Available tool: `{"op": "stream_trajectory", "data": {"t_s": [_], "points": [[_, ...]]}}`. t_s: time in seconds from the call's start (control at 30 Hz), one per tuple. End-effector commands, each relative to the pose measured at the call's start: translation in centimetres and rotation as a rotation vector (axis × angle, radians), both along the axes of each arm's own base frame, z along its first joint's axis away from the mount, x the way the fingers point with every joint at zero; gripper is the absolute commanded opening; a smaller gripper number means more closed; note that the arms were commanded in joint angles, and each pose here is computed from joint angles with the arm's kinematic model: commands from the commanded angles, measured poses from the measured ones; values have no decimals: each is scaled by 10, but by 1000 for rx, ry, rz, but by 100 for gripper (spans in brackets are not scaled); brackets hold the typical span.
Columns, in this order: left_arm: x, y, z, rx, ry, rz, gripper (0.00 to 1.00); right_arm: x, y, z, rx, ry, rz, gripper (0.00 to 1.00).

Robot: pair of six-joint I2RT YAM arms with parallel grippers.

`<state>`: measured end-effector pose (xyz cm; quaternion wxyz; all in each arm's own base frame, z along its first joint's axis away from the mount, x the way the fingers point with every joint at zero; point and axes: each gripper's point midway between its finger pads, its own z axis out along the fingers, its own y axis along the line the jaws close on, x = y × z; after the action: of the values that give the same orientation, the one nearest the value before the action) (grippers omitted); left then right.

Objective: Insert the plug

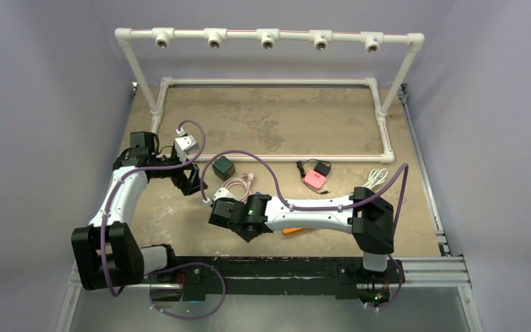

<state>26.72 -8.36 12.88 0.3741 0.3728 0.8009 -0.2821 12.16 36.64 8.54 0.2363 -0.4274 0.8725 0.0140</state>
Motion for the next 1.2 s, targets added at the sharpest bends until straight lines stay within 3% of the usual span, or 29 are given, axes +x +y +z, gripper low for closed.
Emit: {"op": "stream_trajectory", "data": {"t_s": [0.0,0.33,0.57,0.73,1.17], "points": [[6,-3,21,-14,-74,-25,94,9,5,16,48,-69,-4,30],[-2,-7,20,-34,-62,-59,94,14,5,18,14,-96,44,25],[-21,-19,19,-98,-44,-152,95,25,3,22,2,-133,37,35],[-28,-31,14,-155,-39,-184,96,33,2,24,14,-153,25,33],[-40,-54,8,-145,-29,-234,97,50,-1,35,62,-184,-14,35]]}}
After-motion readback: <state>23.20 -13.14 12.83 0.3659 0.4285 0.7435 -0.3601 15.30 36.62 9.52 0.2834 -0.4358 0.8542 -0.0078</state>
